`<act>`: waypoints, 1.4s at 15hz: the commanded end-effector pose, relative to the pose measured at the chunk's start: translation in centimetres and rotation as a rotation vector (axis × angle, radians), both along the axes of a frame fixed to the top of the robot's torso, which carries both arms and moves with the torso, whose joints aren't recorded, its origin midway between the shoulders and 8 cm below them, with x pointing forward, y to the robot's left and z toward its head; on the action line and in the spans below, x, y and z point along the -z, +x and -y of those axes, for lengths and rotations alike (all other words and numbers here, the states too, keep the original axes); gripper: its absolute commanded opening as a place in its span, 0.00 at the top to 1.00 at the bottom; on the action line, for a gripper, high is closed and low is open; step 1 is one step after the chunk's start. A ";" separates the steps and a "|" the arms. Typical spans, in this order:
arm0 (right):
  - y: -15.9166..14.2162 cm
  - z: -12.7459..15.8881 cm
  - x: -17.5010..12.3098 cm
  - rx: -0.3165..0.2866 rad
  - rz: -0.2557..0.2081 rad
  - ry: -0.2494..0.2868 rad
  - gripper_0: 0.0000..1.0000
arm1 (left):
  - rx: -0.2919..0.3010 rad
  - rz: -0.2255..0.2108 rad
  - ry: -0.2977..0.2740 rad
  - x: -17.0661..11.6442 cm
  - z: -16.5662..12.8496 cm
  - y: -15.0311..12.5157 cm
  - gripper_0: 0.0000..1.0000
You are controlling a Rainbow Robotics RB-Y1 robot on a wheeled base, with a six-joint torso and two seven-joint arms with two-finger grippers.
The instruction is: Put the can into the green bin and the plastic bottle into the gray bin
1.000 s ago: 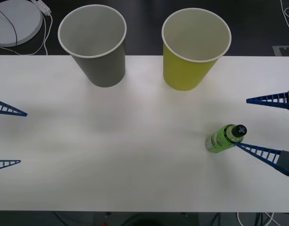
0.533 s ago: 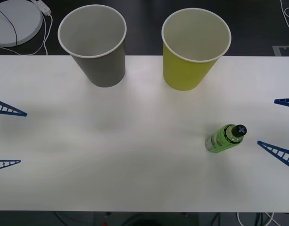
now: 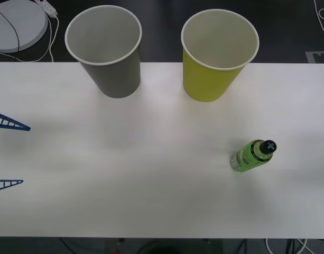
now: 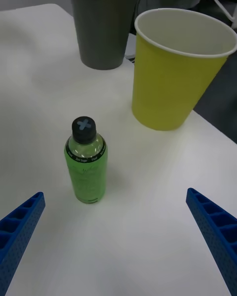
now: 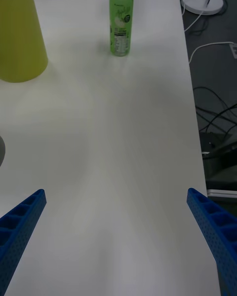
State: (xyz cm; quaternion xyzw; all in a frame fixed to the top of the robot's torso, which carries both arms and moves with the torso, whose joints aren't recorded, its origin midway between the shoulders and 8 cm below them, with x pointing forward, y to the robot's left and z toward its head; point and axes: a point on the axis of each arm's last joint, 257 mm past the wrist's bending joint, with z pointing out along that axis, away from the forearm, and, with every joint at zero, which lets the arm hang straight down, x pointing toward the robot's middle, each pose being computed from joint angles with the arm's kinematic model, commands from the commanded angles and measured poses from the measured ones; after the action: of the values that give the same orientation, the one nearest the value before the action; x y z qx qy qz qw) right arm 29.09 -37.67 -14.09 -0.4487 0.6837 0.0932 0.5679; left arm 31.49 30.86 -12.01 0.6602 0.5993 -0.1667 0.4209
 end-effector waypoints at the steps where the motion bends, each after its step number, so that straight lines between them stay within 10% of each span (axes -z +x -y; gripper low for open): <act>1: -1.3 2.1 2.0 0.018 -0.058 0.029 0.00 | 0.000 0.000 0.000 0.0 0.0 0.0 0.00; 8: -2.3 4.9 5.8 0.074 -0.074 0.058 0.00 | 0.000 0.000 0.000 0.0 0.0 0.0 0.00; 21: -0.2 -1.3 11.7 0.113 -0.076 0.214 0.00 | 0.000 0.000 0.000 0.0 0.0 0.0 0.00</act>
State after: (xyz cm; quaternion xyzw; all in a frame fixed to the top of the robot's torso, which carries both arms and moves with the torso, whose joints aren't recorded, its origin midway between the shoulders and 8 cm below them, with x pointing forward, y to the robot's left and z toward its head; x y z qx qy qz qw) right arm 28.60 -36.58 -25.67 -0.3455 0.7164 0.1511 0.5870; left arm 31.49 30.87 -12.01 0.6602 0.5993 -0.1667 0.4209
